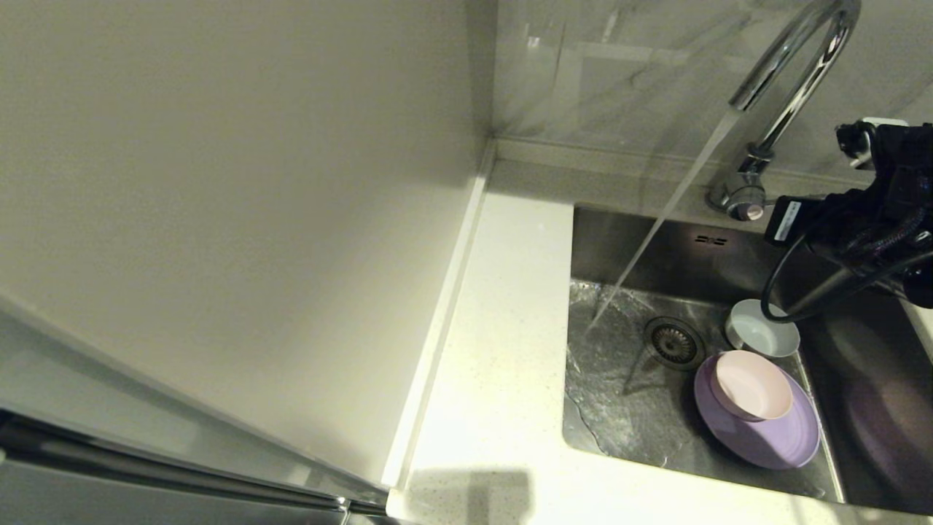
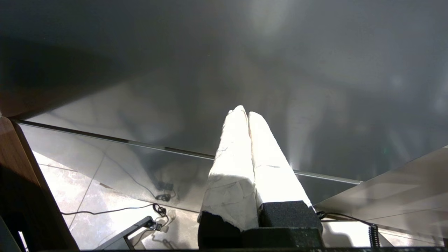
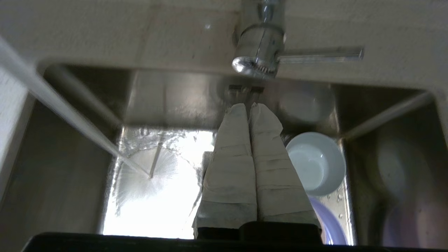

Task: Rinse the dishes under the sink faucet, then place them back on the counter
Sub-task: Turn off the faucet

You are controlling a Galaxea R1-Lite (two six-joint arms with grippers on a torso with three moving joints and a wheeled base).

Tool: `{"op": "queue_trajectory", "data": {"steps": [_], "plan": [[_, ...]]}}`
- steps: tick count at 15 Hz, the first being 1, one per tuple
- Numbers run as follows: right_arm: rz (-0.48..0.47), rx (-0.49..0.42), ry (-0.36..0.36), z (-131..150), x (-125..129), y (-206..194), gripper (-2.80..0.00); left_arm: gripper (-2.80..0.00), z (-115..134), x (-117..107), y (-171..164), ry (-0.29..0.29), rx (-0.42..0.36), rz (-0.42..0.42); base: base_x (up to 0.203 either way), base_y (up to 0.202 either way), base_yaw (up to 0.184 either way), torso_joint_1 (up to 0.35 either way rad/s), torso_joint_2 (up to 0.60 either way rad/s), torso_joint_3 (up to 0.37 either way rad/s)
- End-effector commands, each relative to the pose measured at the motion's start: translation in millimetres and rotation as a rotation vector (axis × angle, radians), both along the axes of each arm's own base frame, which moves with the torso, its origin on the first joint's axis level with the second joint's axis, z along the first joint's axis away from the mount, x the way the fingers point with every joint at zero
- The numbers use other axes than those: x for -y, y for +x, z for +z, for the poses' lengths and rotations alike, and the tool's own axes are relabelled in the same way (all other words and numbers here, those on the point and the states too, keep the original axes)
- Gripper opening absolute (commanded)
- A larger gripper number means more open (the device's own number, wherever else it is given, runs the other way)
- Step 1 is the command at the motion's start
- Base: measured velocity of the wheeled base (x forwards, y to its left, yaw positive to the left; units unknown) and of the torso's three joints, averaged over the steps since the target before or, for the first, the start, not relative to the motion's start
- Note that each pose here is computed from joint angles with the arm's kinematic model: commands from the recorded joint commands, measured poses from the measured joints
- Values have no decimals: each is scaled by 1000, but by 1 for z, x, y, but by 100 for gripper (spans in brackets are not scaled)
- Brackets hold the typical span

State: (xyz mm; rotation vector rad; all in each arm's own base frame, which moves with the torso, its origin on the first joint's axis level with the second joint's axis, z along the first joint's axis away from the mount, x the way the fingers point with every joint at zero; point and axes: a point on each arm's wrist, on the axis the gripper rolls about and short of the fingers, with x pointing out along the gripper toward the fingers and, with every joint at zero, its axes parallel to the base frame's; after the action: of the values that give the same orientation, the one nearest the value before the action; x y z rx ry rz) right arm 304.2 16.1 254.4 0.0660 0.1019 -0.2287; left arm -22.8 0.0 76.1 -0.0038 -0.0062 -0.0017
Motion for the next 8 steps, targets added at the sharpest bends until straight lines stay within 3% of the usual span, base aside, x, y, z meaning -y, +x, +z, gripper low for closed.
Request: {"op": "queue_trajectory", "data": {"steps": [1,8], "plan": [[-11,6,-2,1,1,8,-280,-280,-1,0,0,-1,-2,0,0,0,0,0,0,0],[-119,-32,-84,-3,24,11,-280,-280,-1,0,0,-1,-2,0,0,0,0,0,0,0]]}}
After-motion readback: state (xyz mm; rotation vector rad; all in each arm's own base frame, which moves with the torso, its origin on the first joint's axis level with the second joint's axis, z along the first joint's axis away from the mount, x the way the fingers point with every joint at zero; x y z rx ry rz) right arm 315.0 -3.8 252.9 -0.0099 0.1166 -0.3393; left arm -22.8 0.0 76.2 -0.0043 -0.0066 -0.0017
